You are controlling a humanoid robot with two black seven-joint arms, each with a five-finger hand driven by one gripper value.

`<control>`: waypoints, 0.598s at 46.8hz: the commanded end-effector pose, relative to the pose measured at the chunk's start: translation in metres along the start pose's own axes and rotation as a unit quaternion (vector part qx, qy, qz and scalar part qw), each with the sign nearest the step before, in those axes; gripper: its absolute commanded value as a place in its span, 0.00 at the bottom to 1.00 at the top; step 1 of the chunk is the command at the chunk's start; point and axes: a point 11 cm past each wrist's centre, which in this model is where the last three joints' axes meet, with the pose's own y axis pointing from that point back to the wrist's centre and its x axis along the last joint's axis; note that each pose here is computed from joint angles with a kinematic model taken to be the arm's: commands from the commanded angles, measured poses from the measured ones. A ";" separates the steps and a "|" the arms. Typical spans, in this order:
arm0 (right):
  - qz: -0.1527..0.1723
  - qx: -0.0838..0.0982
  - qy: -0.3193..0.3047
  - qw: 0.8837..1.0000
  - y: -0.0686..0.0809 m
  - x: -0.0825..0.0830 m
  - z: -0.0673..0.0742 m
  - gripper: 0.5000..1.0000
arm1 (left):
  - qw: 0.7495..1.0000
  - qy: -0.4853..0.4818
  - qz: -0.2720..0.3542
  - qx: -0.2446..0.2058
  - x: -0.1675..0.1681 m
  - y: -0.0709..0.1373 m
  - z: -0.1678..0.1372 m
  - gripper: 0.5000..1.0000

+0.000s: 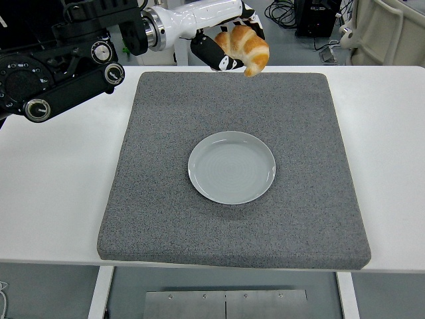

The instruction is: Place the bread on the plate

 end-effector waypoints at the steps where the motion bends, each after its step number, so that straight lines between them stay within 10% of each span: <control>1: 0.000 0.000 0.000 1.000 0.000 0.000 0.000 1.00 | 1.000 0.003 -0.005 0.001 -0.006 0.000 -0.002 0.00; 28: 0.000 0.000 0.000 1.000 0.000 0.000 0.000 1.00 | 0.999 0.002 -0.048 0.004 -0.060 -0.004 -0.012 0.00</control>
